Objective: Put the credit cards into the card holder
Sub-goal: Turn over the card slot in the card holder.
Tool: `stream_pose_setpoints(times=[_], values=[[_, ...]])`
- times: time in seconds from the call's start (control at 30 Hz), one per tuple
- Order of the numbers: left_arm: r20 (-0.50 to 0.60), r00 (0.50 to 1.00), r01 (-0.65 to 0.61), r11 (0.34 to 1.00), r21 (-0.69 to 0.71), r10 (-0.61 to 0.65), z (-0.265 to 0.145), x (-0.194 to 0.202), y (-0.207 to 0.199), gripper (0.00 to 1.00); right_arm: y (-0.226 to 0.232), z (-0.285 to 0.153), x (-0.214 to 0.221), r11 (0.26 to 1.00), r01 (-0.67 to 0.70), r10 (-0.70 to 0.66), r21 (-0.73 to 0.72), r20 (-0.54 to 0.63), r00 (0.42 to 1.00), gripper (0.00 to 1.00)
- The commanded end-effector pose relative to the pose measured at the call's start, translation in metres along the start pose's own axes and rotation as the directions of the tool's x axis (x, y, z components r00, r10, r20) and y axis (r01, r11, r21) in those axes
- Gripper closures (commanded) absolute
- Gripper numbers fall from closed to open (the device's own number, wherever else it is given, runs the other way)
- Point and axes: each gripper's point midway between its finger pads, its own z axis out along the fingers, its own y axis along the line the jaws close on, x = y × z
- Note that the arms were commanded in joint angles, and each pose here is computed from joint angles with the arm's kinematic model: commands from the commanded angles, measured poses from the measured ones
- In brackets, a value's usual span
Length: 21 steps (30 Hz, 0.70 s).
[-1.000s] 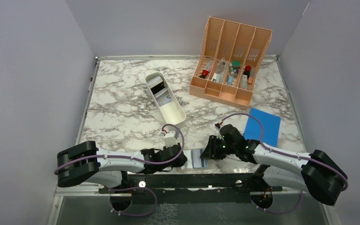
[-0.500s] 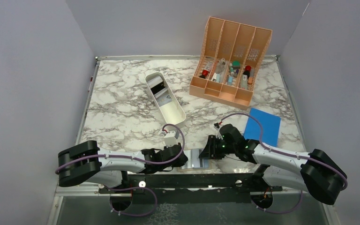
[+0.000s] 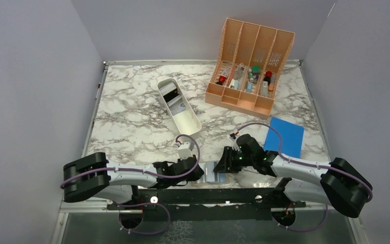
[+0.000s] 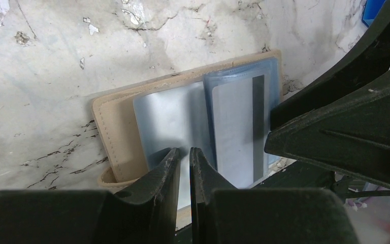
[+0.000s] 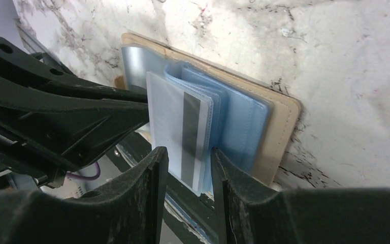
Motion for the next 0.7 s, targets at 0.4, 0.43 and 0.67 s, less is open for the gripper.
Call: stream_pose_setpoints(times=[0.4, 0.43, 0.67], values=[[-0.027, 1.0, -0.006, 0.999, -0.033, 0.006, 0.001, 0.008, 0.012, 0.83, 0.025, -0.002, -0.001, 0.992, 0.013, -0.014, -0.123, -0.002, 1.0, 0.59], [-0.025, 1.0, -0.004, 1.0, -0.029, 0.003, 0.001, 0.007, 0.011, 0.83, 0.025, -0.002, -0.001, 0.992, 0.013, -0.014, -0.124, -0.004, 1.0, 0.59], [-0.014, 1.0, 0.012, 1.0, -0.014, -0.012, -0.002, 0.005, 0.01, 0.83, 0.036, -0.003, -0.004, 0.985, 0.031, -0.031, -0.172, -0.001, 1.0, 0.57]])
